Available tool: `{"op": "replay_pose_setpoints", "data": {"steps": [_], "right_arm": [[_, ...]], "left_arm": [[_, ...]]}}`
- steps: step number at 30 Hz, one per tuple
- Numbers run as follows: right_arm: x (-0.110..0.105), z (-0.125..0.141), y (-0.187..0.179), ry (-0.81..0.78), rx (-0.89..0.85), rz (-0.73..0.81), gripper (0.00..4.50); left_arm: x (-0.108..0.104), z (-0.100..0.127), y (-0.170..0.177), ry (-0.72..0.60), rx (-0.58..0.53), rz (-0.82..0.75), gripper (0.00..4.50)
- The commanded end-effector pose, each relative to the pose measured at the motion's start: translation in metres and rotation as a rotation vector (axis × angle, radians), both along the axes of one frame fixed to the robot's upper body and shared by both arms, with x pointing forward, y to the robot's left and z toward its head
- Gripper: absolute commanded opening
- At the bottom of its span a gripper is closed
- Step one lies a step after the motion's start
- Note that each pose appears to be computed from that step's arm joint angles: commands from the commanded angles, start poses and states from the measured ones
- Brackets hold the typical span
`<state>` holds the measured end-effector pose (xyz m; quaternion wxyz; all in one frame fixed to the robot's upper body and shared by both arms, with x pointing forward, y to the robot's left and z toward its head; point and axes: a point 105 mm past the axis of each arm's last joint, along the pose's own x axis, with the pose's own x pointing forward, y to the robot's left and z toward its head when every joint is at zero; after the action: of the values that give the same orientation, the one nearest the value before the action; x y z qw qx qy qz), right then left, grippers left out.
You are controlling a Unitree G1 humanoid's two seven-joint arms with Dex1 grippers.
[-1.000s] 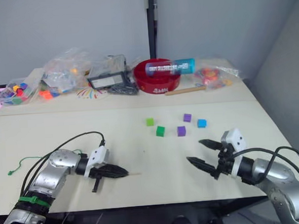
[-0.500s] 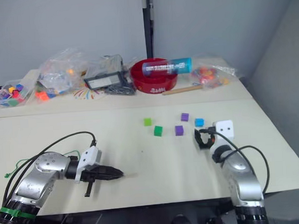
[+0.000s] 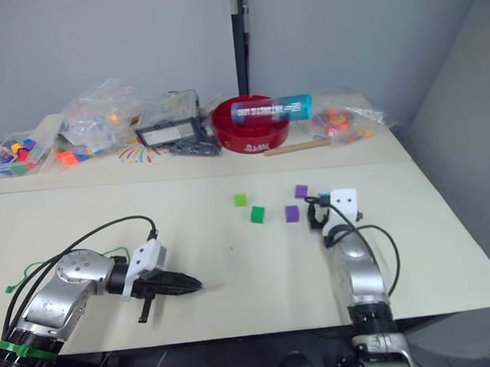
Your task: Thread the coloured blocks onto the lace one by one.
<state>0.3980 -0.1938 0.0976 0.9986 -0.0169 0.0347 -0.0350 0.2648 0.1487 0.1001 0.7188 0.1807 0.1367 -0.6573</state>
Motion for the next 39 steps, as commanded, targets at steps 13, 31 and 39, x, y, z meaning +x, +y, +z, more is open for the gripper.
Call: {"op": "replay_pose_setpoints", "data": {"steps": [13,31,39], "right_arm": [[-0.014,0.018,0.007,-0.118,0.051,0.023,1.17],[-0.150,0.018,0.098,0.128,0.079,0.409,1.17],[-0.149,-0.026,0.120,0.310,0.102,0.481,1.17]], "left_arm": [[0.003,0.010,0.004,-0.040,-0.010,0.013,0.00],[0.010,0.013,0.009,-0.040,0.000,0.011,0.00],[0.007,0.016,0.014,-0.034,0.017,0.008,0.00]]}}
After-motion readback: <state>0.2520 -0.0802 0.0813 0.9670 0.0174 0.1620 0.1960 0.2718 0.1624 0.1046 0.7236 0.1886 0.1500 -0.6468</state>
